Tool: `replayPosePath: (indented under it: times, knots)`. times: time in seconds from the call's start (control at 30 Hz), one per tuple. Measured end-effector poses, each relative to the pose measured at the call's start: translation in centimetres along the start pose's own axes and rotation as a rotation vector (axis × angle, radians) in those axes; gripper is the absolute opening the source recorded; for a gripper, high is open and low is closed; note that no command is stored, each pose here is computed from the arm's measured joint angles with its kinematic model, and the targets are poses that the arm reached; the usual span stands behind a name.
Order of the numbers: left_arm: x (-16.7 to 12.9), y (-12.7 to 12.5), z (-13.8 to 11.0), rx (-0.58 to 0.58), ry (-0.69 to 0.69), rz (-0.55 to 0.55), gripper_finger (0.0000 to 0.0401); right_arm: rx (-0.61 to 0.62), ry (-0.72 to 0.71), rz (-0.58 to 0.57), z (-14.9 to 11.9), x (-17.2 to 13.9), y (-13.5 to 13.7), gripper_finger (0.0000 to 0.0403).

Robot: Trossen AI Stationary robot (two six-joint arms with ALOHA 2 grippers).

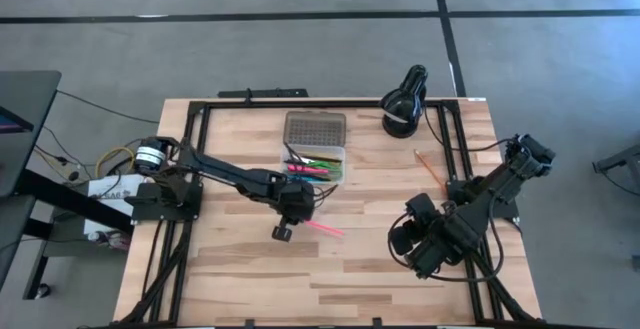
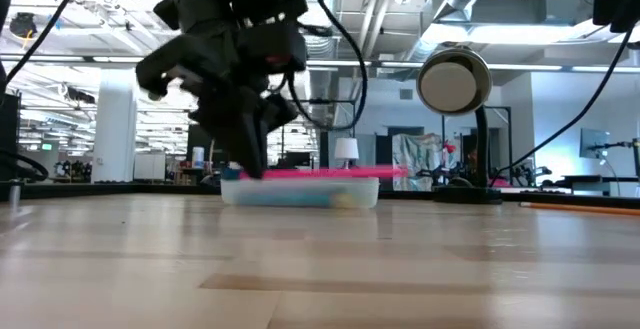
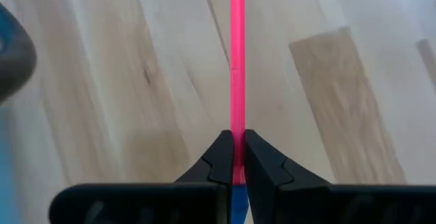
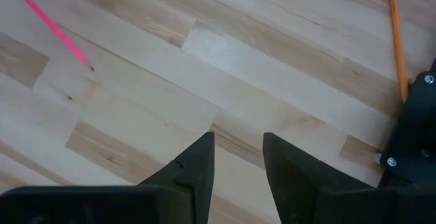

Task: Pick & place school supplies into a supply box
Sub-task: Put the pink pencil into the supply box

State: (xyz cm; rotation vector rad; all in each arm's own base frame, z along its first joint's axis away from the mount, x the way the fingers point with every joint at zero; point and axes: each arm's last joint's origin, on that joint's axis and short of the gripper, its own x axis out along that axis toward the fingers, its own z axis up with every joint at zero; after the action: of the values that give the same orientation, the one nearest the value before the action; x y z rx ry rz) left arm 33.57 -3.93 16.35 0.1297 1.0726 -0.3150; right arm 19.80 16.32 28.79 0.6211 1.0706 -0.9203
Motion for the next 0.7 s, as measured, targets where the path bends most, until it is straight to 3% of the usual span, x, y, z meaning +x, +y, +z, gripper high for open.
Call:
replayPosePath:
  times: [0.17, 0.3, 0.57, 0.7]
  knots:
    - [-1.4, 0.5, 0.4, -0.009, -0.044, 0.026, 0.0008, 0.000, -0.001, 0.000, 0.0, 0.0, 0.0, 0.0118]
    - [-2.8, 1.7, 0.4, -0.037, -0.064, 0.120, 0.0008, 0.001, -0.015, 0.004, 0.0, 0.0, 0.0, 0.0118]
    - [-5.2, 6.7, -1.1, -0.187, -0.045, 0.351, 0.0008, 0.017, -0.021, -0.002, 0.5, 0.2, 0.1, 0.0118]
    - [-5.8, 9.0, -2.2, -0.219, -0.020, 0.392, 0.0009, 0.011, -0.023, -0.005, 0.8, 0.3, 0.2, 0.0118]
